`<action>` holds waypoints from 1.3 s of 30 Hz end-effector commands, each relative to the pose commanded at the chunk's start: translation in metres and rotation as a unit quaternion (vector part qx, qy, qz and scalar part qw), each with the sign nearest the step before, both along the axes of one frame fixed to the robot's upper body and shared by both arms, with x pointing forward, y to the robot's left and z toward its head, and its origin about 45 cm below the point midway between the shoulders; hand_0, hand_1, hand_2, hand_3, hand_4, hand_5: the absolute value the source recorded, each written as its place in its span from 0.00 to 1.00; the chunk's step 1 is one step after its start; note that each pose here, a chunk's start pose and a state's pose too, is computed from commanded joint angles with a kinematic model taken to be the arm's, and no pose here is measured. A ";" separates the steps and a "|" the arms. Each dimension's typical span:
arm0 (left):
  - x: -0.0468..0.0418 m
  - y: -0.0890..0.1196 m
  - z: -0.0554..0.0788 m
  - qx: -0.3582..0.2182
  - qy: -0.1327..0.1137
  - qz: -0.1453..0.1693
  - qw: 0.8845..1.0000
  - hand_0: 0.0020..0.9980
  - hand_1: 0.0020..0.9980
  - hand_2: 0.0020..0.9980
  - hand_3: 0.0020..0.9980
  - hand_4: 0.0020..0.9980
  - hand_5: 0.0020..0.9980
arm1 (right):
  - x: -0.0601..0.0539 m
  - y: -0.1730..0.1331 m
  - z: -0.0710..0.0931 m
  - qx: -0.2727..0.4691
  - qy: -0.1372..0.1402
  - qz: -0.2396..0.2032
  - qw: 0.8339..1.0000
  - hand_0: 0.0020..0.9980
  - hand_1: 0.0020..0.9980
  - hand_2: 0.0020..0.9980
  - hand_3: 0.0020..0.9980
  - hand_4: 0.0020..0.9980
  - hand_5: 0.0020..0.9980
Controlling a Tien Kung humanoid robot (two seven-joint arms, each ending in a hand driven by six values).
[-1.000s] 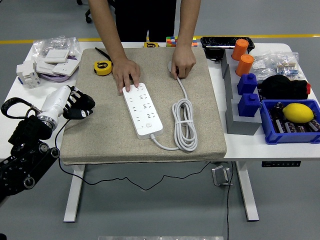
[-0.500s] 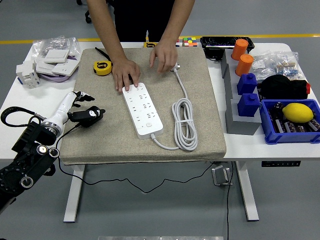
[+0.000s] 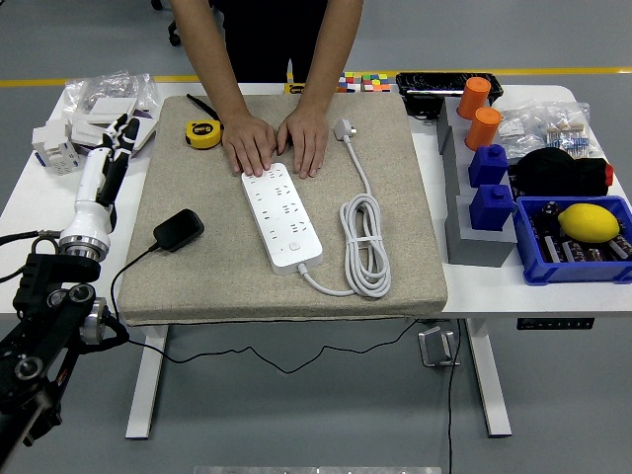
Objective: Pick up the plug,place it near the board,insert it into the board,press the button
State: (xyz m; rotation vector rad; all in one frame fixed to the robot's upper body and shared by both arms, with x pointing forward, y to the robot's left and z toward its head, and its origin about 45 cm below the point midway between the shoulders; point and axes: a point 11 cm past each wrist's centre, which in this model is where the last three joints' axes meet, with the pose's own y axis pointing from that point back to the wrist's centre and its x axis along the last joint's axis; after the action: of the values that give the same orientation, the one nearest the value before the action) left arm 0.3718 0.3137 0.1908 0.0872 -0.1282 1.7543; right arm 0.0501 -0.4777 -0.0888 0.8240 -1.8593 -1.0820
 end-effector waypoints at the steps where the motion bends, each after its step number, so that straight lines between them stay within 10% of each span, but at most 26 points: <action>1: -0.0045 0.001 0.001 -0.013 -0.006 0.005 1.000 0.95 1.00 0.98 0.97 1.00 1.00 | -0.001 0.002 -0.001 0.002 -0.001 0.001 1.000 0.99 0.92 0.86 0.90 1.00 1.00; 10: -0.0392 -0.003 0.024 -0.201 -0.089 -0.006 0.976 0.82 0.86 0.84 0.82 1.00 1.00 | -0.012 0.019 -0.010 0.019 -0.001 -0.002 1.000 0.97 0.91 0.86 0.89 1.00 1.00; 39: -0.0423 -0.003 0.023 -0.191 -0.082 -0.018 0.978 0.79 0.82 0.81 0.81 1.00 1.00 | -0.007 0.020 -0.009 0.017 -0.004 0.004 1.000 0.95 0.91 0.85 0.88 1.00 1.00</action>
State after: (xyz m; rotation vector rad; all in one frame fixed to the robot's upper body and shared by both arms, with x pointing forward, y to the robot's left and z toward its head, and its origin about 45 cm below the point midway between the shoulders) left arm 0.3295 0.3103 0.2140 -0.3387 0.0898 1.7190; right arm 0.0431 -0.4578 -0.0982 0.8559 -1.8475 -1.1090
